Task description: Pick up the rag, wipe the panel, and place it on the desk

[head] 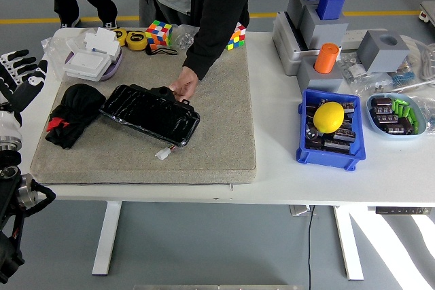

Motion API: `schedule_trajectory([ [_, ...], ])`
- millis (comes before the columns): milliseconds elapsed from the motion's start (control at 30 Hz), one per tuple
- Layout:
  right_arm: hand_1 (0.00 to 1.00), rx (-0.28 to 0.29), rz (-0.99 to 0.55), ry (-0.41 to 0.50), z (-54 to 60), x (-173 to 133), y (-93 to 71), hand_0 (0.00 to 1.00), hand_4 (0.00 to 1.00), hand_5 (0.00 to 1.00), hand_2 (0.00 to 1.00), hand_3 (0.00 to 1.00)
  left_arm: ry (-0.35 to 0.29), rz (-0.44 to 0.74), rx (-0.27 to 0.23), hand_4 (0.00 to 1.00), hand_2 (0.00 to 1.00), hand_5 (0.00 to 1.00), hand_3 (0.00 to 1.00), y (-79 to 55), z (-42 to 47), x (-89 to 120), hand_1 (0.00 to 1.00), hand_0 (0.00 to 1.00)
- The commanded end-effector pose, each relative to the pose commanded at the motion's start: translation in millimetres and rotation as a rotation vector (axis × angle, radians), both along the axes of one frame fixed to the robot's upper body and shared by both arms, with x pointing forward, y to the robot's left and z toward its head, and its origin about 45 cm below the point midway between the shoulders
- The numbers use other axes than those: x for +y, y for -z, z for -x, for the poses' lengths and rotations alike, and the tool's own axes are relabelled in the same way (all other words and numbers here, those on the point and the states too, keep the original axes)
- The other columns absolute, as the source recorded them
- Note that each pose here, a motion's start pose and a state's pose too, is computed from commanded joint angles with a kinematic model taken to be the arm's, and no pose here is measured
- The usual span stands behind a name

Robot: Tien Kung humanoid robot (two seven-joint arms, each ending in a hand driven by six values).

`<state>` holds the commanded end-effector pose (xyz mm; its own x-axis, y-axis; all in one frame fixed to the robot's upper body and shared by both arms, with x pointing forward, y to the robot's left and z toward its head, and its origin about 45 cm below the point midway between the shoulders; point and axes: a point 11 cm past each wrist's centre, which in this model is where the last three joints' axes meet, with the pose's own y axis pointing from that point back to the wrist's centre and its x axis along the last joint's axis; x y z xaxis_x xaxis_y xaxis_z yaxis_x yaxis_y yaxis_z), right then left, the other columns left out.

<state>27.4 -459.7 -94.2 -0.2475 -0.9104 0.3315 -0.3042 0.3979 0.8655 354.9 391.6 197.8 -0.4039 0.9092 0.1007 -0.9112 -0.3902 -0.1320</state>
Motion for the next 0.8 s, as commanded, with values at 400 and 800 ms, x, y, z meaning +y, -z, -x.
schedule_trajectory([
  [400,0.563,0.018,0.002,0.015,7.6,-3.7,-0.4,0.545,0.899,0.370,0.493,0.522,0.002,-0.002,-0.002,0.814,0.596,0.183,0.614,-1.5,-2.1,-0.5,0.595,0.503],
  [800,0.564,0.013,0.004,0.015,5.0,-5.0,-1.1,0.545,0.899,0.371,0.493,0.523,0.008,-0.001,0.002,0.819,0.603,0.190,0.618,-1.0,-2.0,-3.1,0.594,0.504],
])
